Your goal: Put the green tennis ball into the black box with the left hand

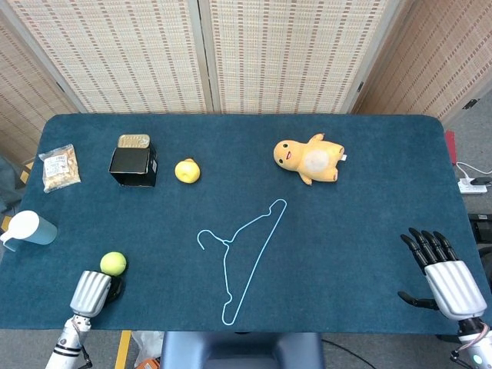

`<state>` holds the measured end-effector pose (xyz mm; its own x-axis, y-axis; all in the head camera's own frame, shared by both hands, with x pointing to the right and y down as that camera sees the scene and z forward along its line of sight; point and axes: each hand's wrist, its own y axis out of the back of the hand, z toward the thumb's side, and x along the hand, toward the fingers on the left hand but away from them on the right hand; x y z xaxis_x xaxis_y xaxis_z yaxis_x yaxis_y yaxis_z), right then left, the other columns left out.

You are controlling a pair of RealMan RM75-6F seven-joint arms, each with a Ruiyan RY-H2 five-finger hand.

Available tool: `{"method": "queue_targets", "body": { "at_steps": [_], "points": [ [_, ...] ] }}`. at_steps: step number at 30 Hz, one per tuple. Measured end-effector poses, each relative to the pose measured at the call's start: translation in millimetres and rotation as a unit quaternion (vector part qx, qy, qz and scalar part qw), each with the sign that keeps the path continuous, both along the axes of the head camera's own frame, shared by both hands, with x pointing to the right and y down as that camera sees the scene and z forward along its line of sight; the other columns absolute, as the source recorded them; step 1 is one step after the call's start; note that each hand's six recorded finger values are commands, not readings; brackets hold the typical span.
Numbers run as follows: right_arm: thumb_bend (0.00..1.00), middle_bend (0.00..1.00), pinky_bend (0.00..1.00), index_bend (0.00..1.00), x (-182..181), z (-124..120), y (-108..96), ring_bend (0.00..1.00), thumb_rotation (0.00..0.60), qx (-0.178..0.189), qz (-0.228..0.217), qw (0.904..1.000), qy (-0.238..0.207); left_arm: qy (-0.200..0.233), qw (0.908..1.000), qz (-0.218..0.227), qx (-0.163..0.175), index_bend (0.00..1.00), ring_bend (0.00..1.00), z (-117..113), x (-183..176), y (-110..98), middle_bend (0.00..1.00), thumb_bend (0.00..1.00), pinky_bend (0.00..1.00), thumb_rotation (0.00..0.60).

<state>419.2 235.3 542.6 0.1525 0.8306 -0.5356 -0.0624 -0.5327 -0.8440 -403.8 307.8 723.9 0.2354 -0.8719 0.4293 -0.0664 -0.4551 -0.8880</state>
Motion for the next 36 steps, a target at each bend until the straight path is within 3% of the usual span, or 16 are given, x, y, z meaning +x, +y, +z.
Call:
{"method": "queue_targets", "body": {
  "at_steps": [17,36],
  "points": [
    [0.00,0.00,0.00,0.00,0.4,3.5,-2.4,0.00,0.600,-0.003,0.003,1.0000,0.007,-0.018,0.9997,-0.011,-0.013,1.00,1.00,19.1,11.1,-39.5,1.00,0.85,1.00,0.600],
    [0.00,0.00,0.00,0.00,-1.0,10.5,-5.5,0.00,0.600,-0.007,0.006,0.9997,0.021,-0.067,0.9972,0.000,-0.031,1.00,1.00,49.8,20.0,-119.2,1.00,0.85,1.00,0.600]
  ]
}}
